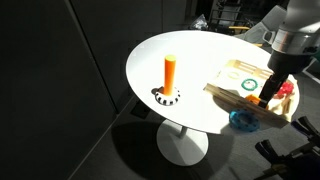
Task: Put the blue object inside the tray
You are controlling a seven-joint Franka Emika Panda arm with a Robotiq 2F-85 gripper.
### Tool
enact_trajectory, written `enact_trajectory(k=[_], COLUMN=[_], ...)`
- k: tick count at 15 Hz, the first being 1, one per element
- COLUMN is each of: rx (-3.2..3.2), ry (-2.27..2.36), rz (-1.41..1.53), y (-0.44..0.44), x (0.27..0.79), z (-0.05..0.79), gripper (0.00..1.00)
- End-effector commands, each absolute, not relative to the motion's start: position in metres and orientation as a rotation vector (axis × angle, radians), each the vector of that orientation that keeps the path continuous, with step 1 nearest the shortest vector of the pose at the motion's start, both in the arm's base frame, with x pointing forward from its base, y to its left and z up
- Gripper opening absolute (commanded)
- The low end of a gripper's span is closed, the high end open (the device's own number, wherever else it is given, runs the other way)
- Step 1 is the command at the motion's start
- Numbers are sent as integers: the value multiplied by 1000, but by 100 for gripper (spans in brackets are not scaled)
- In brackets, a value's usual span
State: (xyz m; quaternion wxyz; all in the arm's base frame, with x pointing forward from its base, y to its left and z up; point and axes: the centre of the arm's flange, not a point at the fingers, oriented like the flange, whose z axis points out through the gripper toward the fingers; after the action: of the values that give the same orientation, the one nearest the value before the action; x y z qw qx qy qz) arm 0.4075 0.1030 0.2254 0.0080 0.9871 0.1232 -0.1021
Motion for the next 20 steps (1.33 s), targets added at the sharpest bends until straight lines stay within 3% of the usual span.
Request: enact_trajectory(k=[1, 20], rx=[3089, 3077], ry=[425, 664], rz=[-291, -252], y=[115, 195], x=[414, 395], z=[220, 172], gripper=[100, 100])
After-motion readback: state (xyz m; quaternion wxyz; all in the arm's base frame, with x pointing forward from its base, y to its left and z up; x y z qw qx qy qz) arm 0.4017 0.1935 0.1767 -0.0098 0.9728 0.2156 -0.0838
